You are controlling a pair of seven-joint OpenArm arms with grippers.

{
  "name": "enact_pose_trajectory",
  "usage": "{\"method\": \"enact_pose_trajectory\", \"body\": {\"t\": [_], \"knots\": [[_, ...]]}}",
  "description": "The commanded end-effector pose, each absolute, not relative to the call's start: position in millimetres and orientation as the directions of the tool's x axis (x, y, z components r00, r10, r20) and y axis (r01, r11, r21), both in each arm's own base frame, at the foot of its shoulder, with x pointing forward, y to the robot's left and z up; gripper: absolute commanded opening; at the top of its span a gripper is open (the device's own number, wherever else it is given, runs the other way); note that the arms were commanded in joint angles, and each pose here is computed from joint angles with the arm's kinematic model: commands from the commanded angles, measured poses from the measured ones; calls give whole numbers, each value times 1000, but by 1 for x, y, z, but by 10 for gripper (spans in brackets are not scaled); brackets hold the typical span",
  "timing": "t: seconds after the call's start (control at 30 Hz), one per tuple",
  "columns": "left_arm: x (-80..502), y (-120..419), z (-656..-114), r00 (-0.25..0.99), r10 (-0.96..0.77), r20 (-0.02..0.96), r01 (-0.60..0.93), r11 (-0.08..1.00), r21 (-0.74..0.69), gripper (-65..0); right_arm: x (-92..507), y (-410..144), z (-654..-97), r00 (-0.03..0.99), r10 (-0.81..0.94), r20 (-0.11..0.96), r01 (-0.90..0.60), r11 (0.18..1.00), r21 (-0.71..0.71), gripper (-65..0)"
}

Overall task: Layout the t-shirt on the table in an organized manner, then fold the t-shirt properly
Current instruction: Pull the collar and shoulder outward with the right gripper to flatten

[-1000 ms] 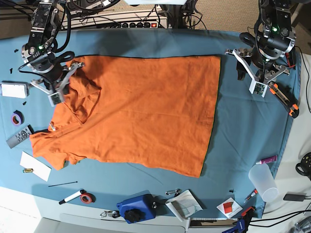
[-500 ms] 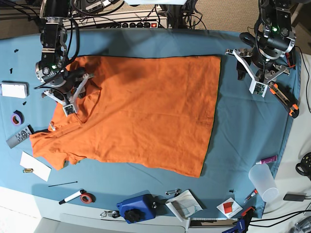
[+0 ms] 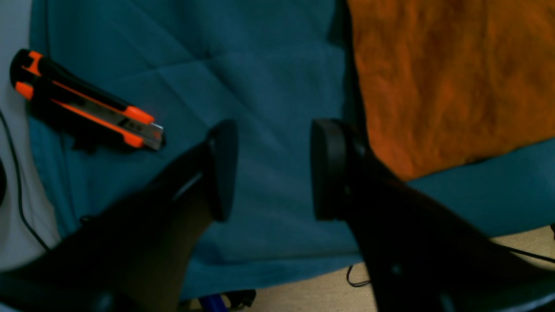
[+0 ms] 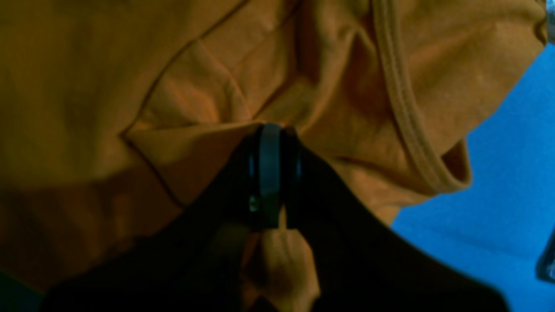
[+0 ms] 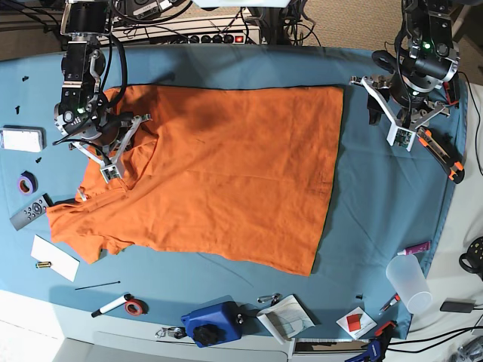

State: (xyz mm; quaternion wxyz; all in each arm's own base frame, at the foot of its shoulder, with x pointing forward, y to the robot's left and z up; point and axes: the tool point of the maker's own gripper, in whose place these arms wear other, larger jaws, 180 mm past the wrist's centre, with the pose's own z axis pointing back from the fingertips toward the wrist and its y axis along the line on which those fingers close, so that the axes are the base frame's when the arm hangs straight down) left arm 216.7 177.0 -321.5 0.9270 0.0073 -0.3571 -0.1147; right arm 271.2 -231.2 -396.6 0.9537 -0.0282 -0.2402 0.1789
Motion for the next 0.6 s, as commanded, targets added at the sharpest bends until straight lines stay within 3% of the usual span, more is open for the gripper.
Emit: {"method": "enact_pose_trajectory", "body": {"t": [0.0,0.33,0.57], "knots": [[221,177,-313,692,-227,685,211,971,109,-366,254,-233,-406,852,375,365,-353,927,-128,-650],[221,177,-313,693,-227,684,211,971,109,-366,267,-214,-352,762,445,470,-395,895,-206,-650],[221,177,-313,693,-227,685,211,971,109,-366,250,-210,-355,762,459,457,-413,888,-203,-650]]}}
